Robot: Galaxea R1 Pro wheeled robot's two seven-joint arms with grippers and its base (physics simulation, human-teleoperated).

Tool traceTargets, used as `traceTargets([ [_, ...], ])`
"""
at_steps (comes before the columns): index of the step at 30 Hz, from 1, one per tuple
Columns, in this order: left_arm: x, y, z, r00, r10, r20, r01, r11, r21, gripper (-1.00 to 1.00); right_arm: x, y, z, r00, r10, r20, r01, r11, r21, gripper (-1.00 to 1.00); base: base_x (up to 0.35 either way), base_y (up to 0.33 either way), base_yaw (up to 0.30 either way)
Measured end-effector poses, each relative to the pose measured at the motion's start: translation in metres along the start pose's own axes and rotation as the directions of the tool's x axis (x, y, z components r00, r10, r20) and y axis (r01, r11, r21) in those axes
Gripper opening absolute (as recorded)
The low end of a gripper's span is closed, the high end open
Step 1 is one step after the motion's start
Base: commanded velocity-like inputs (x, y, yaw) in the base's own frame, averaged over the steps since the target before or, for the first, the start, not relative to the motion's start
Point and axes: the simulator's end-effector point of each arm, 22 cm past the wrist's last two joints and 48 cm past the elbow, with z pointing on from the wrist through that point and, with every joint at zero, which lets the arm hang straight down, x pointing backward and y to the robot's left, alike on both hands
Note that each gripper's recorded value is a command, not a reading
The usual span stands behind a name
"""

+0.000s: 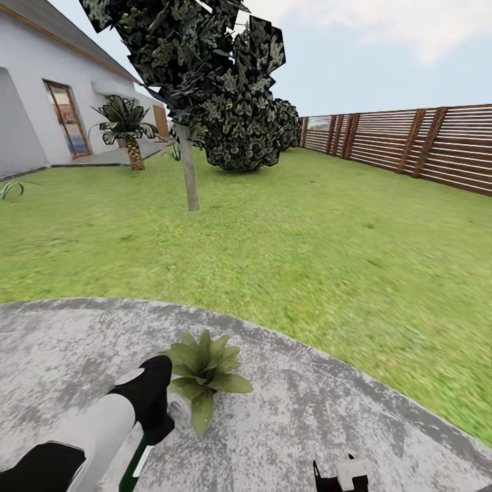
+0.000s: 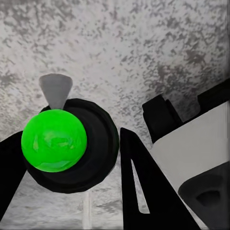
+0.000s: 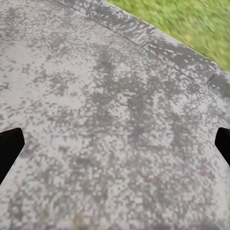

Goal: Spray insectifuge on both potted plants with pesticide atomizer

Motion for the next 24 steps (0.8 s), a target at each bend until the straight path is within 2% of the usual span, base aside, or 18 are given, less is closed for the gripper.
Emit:
traceTargets([
  [3, 0.006, -0.006, 0.009, 1.0, 0.005, -0.014, -0.005, 1.0, 0.01, -1.0, 0.0, 0.0, 0.0, 1.0, -0.001, 0.0, 0.001, 1.0, 0.0, 1.0, -0.07, 0.0, 0.0],
  [8, 0.002, -0.008, 0.007, 1.0, 0.008, -0.002, -0.008, 1.0, 0.009, -1.0, 0.0, 0.0, 0.0, 1.0, -0.001, 0.0, 0.001, 1.0, -0.001, 1.0, -0.15, 0.0, 0.0],
  [15, -0.025, -0.042, -0.001, 0.998, 0.058, 0.034, -0.059, 0.998, 0.028, -1.0, 0.0, 0.0, 0.0, 1.0, -0.001, 0.0, 0.001, 1.0, -0.001, 1.0, -0.008, 0.0, 0.0],
  [19, -0.04, -0.038, -0.016, 0.995, 0.061, 0.082, -0.062, 0.998, 0.004, -1.0, 0.0, 0.0, 0.0, 1.0, -0.001, 0.0, 0.001, 1.0, -0.001, 1.0, 0.0, 0.0, 0.0],
  [24, -0.034, -0.024, -0.016, 0.996, 0.045, 0.082, -0.044, 0.999, -0.009, -1.0, 0.0, 0.0, 0.0, 1.0, -0.001, 0.0, 0.001, 1.0, -0.001, 1.0, 0.0, 0.0, 0.0],
])
